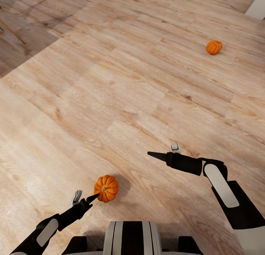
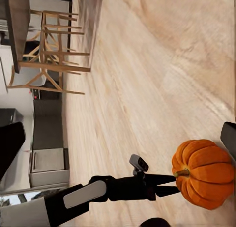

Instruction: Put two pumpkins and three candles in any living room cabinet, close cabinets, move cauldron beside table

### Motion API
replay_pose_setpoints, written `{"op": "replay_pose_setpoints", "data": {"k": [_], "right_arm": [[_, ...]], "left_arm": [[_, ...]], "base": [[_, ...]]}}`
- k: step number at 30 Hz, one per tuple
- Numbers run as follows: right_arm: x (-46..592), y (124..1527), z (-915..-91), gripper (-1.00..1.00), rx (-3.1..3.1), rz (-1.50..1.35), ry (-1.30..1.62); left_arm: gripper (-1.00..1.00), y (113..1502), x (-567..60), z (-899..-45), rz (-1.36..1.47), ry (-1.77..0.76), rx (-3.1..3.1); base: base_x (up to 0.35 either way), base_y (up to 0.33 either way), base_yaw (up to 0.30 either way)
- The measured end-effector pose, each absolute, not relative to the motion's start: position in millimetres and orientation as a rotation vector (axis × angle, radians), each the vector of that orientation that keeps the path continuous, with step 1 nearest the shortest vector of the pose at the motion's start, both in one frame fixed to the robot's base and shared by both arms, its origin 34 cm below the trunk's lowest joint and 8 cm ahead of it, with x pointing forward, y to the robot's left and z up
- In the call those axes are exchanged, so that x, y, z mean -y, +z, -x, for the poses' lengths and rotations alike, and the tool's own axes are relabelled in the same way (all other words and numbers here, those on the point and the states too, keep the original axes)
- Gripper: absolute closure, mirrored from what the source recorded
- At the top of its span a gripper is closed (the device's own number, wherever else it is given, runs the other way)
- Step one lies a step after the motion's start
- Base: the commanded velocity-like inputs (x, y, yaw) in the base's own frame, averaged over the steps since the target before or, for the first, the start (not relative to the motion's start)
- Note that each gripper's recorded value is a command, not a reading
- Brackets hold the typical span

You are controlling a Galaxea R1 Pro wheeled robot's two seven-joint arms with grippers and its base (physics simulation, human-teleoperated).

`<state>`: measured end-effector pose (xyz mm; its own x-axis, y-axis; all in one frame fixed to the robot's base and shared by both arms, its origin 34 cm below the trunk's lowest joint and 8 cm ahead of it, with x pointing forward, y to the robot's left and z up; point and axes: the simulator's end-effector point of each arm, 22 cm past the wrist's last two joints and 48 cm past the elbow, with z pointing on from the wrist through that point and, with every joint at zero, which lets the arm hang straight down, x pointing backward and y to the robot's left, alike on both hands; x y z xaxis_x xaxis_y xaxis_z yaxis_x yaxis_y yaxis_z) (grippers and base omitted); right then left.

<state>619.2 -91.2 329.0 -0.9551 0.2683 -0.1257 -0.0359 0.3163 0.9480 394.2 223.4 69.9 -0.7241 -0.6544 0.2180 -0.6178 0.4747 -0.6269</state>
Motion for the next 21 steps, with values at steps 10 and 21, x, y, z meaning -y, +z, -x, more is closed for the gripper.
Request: {"op": "replay_pose_setpoints", "data": {"k": [10, 21], "right_arm": [[92.0, 324.3, -617.3, -1.00, -2.345, -0.219, 1.677], [92.2, 322.9, -616.9, -1.00, -2.348, -0.223, 1.676]], "left_arm": [[-1.00, 69.9, -223.4, -394.2, 1.146, -1.094, -2.653], [-1.00, 70.0, -223.9, -393.5, 1.137, -1.094, -2.659]], "base": [[0.000, 0.000, 0.000], [0.000, -0.027, 0.000]]}}
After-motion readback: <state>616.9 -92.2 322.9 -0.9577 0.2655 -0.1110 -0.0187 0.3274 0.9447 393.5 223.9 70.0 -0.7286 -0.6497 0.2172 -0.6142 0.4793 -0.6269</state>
